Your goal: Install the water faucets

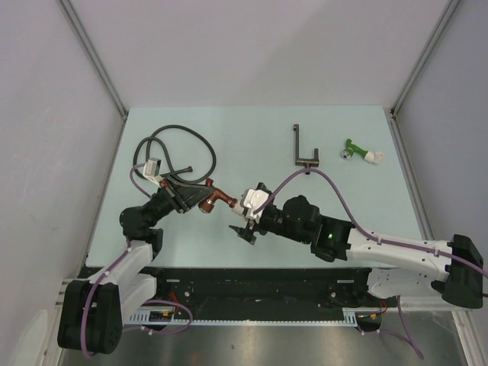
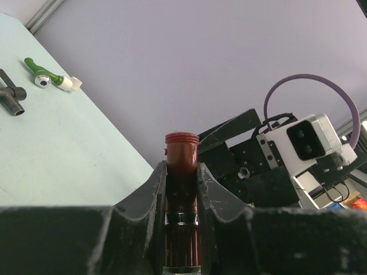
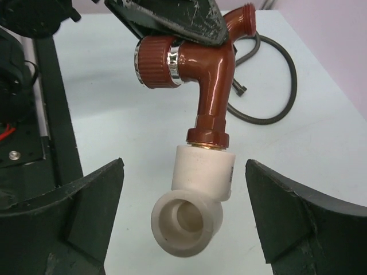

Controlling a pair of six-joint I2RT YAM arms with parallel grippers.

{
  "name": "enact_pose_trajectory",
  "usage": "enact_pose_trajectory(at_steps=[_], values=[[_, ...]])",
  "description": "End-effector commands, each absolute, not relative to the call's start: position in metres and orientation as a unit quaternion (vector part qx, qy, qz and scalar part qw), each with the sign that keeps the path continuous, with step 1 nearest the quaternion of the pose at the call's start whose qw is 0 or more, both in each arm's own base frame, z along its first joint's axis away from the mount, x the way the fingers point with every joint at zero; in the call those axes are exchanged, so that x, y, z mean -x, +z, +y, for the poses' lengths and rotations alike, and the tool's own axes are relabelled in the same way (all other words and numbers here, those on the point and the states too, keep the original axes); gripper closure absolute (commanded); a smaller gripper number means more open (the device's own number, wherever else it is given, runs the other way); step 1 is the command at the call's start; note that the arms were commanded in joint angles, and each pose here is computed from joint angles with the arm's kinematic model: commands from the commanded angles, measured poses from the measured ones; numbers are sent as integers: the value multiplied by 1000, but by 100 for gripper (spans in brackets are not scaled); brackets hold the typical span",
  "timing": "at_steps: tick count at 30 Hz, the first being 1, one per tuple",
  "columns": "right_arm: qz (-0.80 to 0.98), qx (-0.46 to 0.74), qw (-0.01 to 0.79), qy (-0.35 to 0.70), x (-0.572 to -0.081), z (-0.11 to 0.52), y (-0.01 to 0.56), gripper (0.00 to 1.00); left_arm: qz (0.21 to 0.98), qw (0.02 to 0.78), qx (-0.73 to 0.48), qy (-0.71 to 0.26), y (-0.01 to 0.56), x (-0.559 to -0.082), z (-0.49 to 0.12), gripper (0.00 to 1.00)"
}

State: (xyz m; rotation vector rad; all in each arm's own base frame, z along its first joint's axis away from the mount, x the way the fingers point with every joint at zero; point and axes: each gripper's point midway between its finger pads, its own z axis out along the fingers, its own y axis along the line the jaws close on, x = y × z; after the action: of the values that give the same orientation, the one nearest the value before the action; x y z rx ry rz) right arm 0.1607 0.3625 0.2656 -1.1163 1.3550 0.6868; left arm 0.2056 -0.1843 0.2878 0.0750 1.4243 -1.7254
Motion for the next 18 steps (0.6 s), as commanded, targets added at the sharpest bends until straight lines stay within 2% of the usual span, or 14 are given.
enact_pose_trajectory(at_steps=[1, 5, 8, 9, 11, 12, 13, 18], values=[[569, 473, 626, 247, -174, 368, 277, 12, 439, 557, -176, -682, 344, -158, -179, 100], [569, 467, 621, 269, -172, 376, 275, 26, 438, 558, -177, -682, 344, -158, -179, 100], [567, 457, 610, 312, -166, 380, 282, 51, 438, 558, -177, -682, 345, -158, -179, 100], [566, 454, 607, 326, -164, 381, 284, 68, 438, 559, -177, -682, 345, -158, -179, 100], [560, 447, 588, 375, -154, 384, 291, 82, 438, 559, -178, -682, 345, -158, -179, 100], [561, 442, 583, 388, -155, 383, 293, 95, 437, 559, -178, -682, 345, -157, -179, 100], [554, 444, 569, 415, -148, 384, 297, 100, 438, 559, -178, -681, 345, -158, -179, 100], [562, 385, 505, 530, -144, 383, 316, 100, 436, 561, -181, -680, 345, -156, -179, 100]])
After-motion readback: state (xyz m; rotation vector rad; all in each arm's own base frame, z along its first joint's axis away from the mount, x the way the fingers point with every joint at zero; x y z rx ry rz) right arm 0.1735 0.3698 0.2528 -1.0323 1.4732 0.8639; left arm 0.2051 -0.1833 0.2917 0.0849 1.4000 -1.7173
